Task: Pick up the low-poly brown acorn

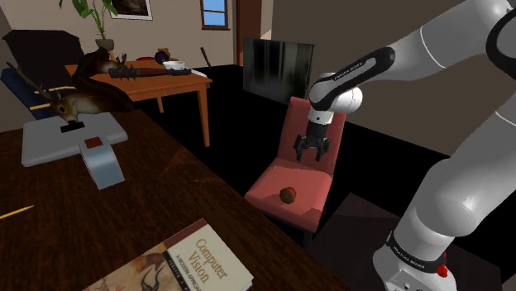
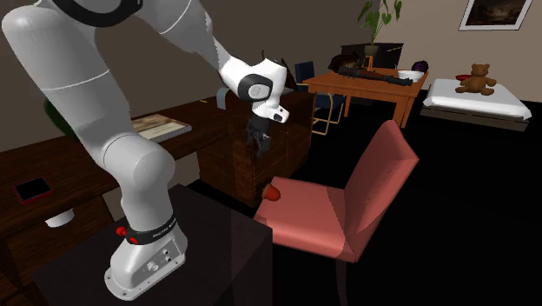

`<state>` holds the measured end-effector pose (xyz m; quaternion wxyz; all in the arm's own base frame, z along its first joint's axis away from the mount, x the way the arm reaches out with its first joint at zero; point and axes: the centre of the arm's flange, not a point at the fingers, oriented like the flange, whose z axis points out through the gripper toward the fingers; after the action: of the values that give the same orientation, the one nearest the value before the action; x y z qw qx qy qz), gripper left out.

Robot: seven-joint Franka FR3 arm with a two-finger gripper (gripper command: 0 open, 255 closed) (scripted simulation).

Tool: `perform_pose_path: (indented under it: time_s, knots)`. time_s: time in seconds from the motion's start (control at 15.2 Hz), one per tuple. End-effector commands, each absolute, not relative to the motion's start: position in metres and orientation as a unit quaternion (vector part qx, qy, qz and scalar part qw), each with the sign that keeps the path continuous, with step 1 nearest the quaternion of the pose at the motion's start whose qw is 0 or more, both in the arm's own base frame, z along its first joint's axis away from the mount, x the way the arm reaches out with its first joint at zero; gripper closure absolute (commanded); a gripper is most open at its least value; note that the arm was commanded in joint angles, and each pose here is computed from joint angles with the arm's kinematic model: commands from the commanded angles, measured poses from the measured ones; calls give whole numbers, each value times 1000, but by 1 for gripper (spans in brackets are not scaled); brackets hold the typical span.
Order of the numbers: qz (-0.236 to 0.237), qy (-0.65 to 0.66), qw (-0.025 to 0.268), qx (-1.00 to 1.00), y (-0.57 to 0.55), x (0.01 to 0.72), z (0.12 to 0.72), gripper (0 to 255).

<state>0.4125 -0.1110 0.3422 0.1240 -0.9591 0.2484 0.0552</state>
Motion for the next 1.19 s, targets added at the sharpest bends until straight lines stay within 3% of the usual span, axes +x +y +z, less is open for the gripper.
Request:
perform_pose_path:
  time_s: [0.0,0.86,1.12]
  knots:
    - [60,268,140,-951,-124,422,316,0]
    - [95,379,244,-888,-170,468,141,0]
    - [97,385,249,-883,-172,470,115,0]
